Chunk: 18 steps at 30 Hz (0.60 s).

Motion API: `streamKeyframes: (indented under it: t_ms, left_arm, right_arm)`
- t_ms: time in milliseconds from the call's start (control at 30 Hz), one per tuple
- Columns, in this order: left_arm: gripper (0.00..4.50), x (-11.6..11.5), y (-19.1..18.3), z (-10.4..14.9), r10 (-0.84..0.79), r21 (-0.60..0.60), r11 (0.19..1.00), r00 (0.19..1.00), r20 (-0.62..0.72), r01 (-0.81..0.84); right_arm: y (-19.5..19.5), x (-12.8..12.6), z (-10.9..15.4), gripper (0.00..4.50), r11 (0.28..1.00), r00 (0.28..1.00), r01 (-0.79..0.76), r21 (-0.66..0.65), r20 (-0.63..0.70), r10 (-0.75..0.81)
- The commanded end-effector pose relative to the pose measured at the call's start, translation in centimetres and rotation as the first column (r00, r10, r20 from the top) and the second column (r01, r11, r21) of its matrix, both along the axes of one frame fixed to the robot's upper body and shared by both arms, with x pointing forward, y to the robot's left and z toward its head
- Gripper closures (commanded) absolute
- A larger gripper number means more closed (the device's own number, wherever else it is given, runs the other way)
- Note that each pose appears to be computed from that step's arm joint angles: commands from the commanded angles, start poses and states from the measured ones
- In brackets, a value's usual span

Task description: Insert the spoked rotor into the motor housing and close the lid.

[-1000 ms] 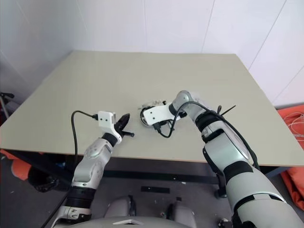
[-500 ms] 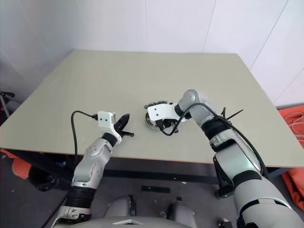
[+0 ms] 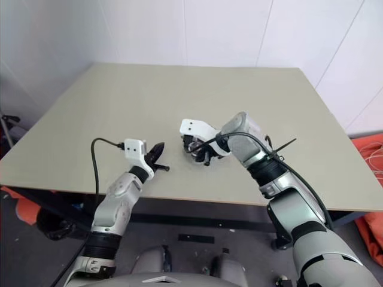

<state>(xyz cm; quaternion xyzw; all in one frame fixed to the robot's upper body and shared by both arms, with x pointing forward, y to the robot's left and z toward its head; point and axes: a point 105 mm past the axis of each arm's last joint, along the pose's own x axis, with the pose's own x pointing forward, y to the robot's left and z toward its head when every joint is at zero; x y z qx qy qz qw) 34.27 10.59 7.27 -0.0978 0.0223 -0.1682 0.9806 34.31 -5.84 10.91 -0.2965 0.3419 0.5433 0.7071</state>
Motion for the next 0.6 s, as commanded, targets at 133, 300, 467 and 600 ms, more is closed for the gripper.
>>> streamKeyframes:
  t_ms: [133,300,467,600]
  left_arm:
    - [4.50,0.2,-0.2,1.2,-0.009,-0.014,1.000,0.999,0.044,0.010]
    - [4.50,0.2,-0.3,1.2,-0.011,-0.015,1.000,0.999,0.042,0.012]
    - [4.50,0.3,-0.2,1.1,-0.014,-0.016,1.000,0.999,0.038,0.014]
    - [4.50,0.3,-0.3,1.0,-0.019,-0.016,1.000,0.999,0.035,0.020]
  right_arm:
    - [1.6,1.2,3.0,4.50,0.950,0.958,0.286,0.127,-0.074,-0.278]
    - [1.4,2.1,3.2,4.50,0.878,0.886,0.459,0.135,-0.145,-0.441]
    - [0.8,2.5,3.3,4.50,0.827,0.835,0.547,0.129,-0.164,-0.526]
    - [0.2,2.2,3.6,4.50,0.823,0.829,0.556,0.119,-0.149,-0.538]
